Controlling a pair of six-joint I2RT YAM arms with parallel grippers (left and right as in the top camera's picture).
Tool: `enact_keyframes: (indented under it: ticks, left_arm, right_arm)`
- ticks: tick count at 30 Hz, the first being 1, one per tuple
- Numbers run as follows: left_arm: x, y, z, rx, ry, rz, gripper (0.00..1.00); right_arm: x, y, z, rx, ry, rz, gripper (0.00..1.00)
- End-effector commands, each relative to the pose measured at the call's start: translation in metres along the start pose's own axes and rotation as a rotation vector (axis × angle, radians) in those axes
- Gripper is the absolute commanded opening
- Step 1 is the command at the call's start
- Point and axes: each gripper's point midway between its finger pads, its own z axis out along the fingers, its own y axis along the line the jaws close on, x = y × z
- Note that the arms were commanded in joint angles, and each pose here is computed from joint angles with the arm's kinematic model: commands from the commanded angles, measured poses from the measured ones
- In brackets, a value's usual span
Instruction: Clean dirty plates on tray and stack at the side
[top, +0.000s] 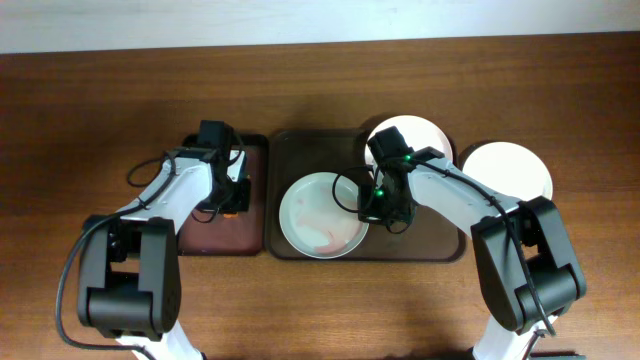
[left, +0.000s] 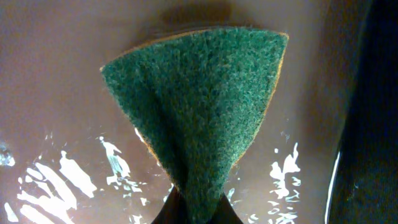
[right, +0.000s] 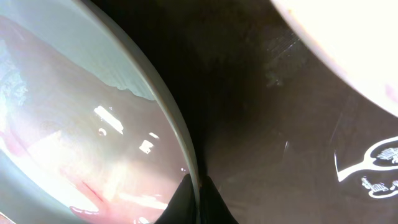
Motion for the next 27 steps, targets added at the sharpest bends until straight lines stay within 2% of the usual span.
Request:
enact_keyframes:
  ticks: [1,4,9,10,12,13,15,16,18,20,23,27]
  left_arm:
    - [-0.033,0.009,-0.038,-0.063,-0.127,0.005,0.59]
    - [-0.040,-0.007,-0.036,0.030,-0.153,0.012,0.66]
    - [-0.039,-0.008,-0.008,0.030,-0.115,0.013,0.58]
    - [-0.038,-0.007,0.003,0.029,-0.097,0.013,0.54]
    - [-0.038,-0.007,0.010,0.029,-0.089,0.013,0.28]
    - [-0.042,-0.007,0.008,0.029,-0.104,0.012,0.00]
    - [-0.052,-0.007,-0.013,0.030,-0.136,0.012,0.00]
    - [-0.056,-0.007,-0.029,0.030,-0.149,0.012,0.61]
    - [-0.050,-0.012,-0.044,0.059,-0.137,-0.020,1.00]
    - [-0.033,-0.015,-0.044,0.076,-0.069,-0.042,0.99]
    - [-0.026,-0.015,-0.043,0.074,-0.042,-0.043,0.99]
    - [-0.026,-0.015,-0.043,0.074,-0.040,-0.043,0.99]
  right_arm:
    - [0.004,-0.007,-0.001,0.039,-0.006,-0.008,0.04]
    - [0.003,-0.006,-0.001,0.038,-0.008,-0.008,0.04]
    - [0.003,-0.006,-0.001,0.037,-0.008,-0.009,0.04]
    - [0.003,-0.006,-0.001,0.038,-0.008,-0.009,0.04]
    - [0.004,-0.007,-0.001,0.039,-0.005,-0.008,0.04]
    - [0.004,-0.007,-0.001,0.039,-0.005,-0.008,0.04]
    - [0.004,-0.007,-0.001,0.039,-0.006,-0.008,0.04]
    - [0.003,-0.006,-0.001,0.038,-0.007,-0.009,0.04]
    - [0.002,-0.003,-0.009,0.032,-0.025,-0.058,0.04]
    - [-0.011,0.001,-0.046,0.073,-0.123,-0.135,0.04]
    - [-0.025,-0.003,-0.103,0.183,-0.264,-0.197,0.04]
    - [-0.031,-0.025,-0.152,0.484,-0.384,-0.253,0.04]
